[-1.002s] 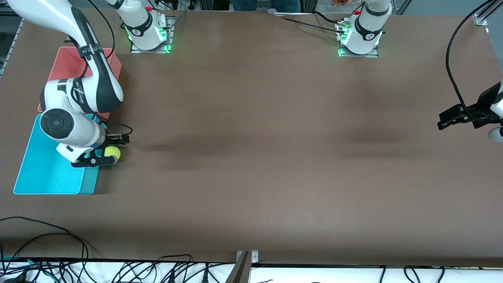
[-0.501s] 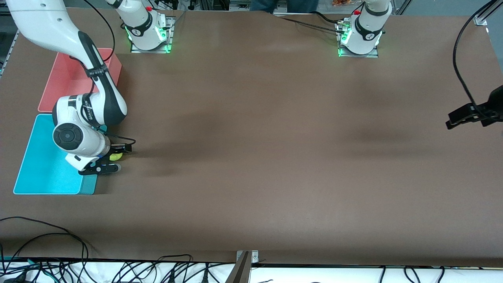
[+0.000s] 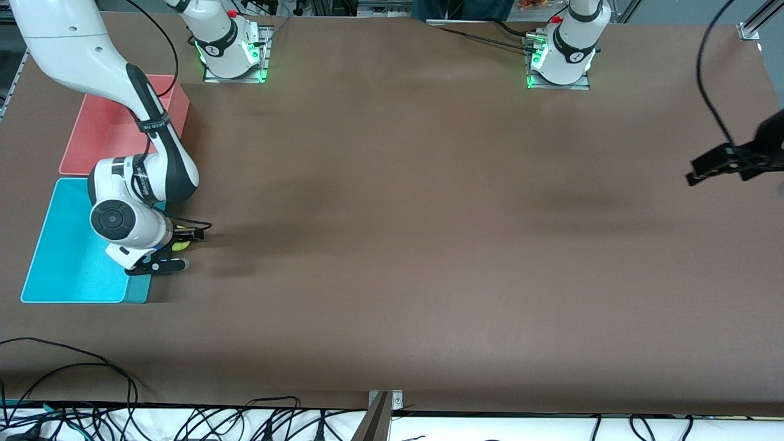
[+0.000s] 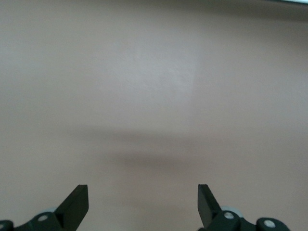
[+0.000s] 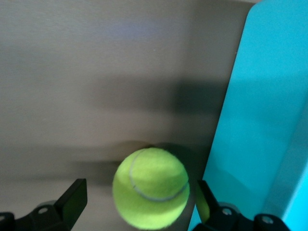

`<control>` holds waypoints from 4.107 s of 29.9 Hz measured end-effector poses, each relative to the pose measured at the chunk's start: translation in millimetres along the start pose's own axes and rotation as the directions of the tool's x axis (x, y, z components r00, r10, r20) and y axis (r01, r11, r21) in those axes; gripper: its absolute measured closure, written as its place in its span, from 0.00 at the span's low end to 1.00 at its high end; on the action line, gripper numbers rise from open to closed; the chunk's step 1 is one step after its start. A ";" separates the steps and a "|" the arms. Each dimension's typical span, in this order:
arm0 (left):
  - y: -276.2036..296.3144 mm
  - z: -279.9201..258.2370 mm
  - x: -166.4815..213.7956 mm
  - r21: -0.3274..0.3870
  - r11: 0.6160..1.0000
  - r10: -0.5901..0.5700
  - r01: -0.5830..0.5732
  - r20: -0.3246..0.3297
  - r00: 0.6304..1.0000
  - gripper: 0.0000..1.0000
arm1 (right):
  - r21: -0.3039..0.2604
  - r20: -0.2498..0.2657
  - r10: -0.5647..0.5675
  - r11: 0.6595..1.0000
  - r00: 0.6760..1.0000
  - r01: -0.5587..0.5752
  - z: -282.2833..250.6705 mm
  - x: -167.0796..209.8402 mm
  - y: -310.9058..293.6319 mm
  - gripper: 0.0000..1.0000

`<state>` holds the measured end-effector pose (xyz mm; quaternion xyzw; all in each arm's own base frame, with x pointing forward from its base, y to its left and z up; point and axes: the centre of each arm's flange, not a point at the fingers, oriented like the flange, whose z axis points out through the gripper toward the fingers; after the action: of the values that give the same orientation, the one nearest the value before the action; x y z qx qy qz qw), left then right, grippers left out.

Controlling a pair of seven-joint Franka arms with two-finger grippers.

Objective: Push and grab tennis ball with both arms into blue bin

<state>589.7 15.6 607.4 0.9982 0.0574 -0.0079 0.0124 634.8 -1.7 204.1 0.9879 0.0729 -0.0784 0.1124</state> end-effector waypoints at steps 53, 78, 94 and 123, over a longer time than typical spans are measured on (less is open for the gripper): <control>3.1 15.4 -19.6 -0.027 0.999 -0.026 0.027 0.036 0.999 0.00 | 0.019 0.282 -0.166 0.986 0.945 0.167 -101.7 -42.9 136.5 0.34; 2.2 15.2 -19.4 -0.026 0.999 -0.027 0.028 0.035 0.999 0.00 | 0.230 0.206 -0.239 0.954 0.949 0.190 55.9 -79.1 188.3 0.34; 2.2 15.2 -19.4 -0.026 0.999 -0.027 0.028 0.035 0.999 0.00 | 0.278 0.225 -0.233 0.946 0.946 0.166 48.8 -79.0 184.9 0.00; 2.1 15.2 -19.4 -0.026 0.999 -0.027 0.028 0.035 0.999 0.00 | 0.261 0.218 -0.262 0.944 0.940 0.203 -232.4 -109.8 146.7 0.00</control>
<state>570.5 10.9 592.6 0.9968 0.0710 -0.0243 0.0265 583.4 -102.7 477.5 0.9607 0.1652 -0.2229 -0.0073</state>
